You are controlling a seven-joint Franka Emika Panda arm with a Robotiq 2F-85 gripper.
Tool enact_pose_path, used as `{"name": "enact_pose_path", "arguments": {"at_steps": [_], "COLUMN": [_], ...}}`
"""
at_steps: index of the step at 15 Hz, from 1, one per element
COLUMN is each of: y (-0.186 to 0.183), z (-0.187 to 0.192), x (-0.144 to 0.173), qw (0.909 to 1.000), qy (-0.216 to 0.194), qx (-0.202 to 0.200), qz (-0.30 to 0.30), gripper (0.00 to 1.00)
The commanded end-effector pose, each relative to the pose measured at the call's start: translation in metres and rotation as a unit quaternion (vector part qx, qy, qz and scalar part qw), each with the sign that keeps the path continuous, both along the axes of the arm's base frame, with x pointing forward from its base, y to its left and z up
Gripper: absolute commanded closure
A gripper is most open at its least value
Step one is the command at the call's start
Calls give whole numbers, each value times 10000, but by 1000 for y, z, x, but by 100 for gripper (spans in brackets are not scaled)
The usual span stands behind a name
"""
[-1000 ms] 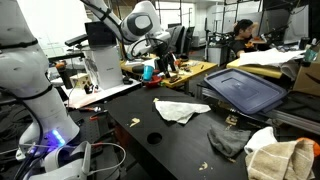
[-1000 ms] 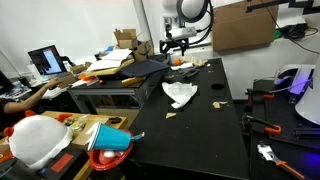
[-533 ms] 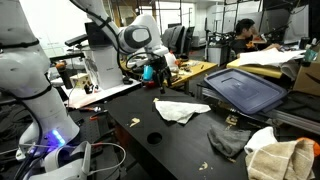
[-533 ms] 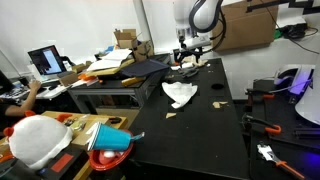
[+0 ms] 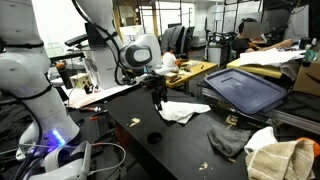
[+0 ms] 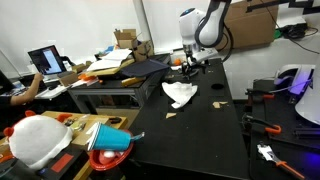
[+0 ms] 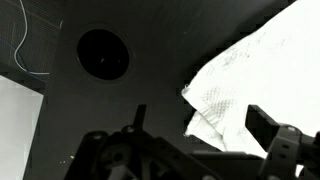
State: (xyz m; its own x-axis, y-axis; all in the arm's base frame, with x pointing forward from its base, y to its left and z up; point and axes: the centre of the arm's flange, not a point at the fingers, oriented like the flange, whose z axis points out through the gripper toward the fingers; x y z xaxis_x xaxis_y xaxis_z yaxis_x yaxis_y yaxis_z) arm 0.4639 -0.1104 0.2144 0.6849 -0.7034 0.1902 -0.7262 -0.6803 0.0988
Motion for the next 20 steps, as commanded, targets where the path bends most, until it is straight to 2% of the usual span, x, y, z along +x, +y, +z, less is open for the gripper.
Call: {"name": "enact_pose_path", "arguments": {"at_steps": [1,7,14,20], "y": [-17,-28,-27,-28], "z": [-21,-53,-61,-77], "x": [-10,-13,15,23], "qw": [9997,9989,9983,9981], "qy": [9,19,-224,-142], "qx": [50,174,278,337], "qz": [256,424,451,493], "gripper": [0,0,0,0]}}
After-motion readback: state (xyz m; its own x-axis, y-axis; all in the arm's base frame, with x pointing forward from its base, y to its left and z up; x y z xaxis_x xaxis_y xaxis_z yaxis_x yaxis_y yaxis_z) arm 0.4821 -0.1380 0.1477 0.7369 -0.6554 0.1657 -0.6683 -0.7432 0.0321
